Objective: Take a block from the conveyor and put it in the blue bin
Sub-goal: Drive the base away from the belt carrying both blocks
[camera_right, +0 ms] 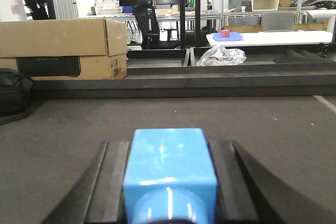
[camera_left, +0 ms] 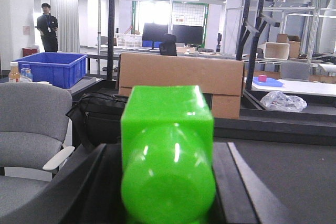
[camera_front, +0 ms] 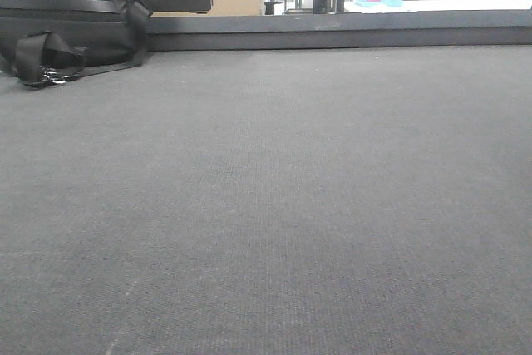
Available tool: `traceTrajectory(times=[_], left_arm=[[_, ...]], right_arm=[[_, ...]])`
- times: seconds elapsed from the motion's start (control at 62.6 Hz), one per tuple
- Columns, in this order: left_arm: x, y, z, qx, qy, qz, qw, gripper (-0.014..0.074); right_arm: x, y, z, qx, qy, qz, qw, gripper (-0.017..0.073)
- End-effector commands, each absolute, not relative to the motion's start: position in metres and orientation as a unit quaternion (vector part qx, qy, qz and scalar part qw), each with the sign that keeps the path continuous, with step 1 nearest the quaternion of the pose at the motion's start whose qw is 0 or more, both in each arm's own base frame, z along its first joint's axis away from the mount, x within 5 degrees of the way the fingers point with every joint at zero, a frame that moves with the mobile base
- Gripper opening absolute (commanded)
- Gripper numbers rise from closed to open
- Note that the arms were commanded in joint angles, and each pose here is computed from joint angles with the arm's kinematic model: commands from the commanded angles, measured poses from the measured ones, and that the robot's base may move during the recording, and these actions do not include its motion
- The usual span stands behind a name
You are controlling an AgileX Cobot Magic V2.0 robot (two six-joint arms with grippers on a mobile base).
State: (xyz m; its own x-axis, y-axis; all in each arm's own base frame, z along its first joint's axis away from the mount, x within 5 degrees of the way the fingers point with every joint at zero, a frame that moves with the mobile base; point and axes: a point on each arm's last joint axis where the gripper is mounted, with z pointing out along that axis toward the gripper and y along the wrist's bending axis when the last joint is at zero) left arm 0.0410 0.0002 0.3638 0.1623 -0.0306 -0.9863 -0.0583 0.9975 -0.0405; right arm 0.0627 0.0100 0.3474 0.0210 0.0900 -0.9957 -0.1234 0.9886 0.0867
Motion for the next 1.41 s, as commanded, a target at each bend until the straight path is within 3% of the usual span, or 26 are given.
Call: traceTrajectory(times=[0.0,1.39], left_arm=[[0.0395,0.0001,0.3652,-0.039,0.639,0.005,0.768,-0.0111],[0.0370,-0.0002,0.3656,-0.038,0.635,0.005,0.771,-0.0111]], right_arm=[[0.0616,0.0094,0.3486,-0.011,0.688,0.071,0.722,-0.0162],[0.0612,0.0093,0.3489,-0.011,0.687,0.071,0.723,-0.0162]])
